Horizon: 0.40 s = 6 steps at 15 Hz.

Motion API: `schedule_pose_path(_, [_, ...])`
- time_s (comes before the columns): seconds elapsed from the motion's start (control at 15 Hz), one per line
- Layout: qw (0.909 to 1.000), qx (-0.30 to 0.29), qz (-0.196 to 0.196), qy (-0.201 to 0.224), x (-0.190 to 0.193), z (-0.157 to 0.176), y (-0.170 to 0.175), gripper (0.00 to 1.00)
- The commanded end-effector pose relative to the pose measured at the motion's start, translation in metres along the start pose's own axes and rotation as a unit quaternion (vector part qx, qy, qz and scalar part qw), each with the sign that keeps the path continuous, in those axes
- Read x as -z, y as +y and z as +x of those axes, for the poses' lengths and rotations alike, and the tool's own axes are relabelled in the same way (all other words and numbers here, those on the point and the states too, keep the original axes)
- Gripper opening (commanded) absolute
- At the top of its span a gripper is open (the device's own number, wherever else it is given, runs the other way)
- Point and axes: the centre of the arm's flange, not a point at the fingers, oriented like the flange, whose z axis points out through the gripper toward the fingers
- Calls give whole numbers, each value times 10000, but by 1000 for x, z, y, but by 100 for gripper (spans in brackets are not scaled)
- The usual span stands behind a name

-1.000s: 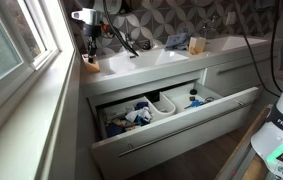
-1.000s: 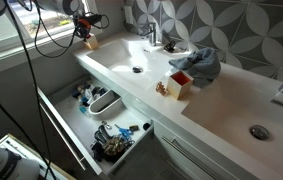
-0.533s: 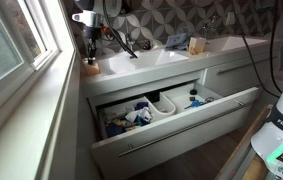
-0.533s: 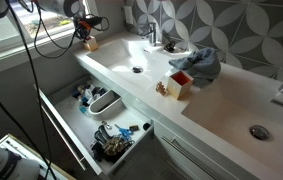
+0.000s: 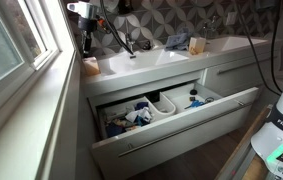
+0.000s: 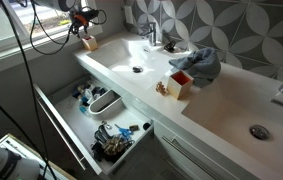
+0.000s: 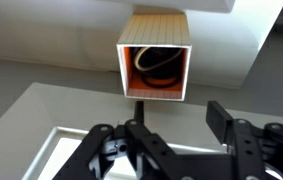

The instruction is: Pick up the box on the left and move t to the left side of the sink

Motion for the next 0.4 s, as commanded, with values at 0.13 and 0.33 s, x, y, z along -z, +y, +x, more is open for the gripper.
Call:
schedule_pose_path(0.13, [9882, -1281, -832, -150, 92, -31, -40, 100])
schedule_pose_path(0.33, [9897, -1213, -759, -62, 90, -22, -13, 100])
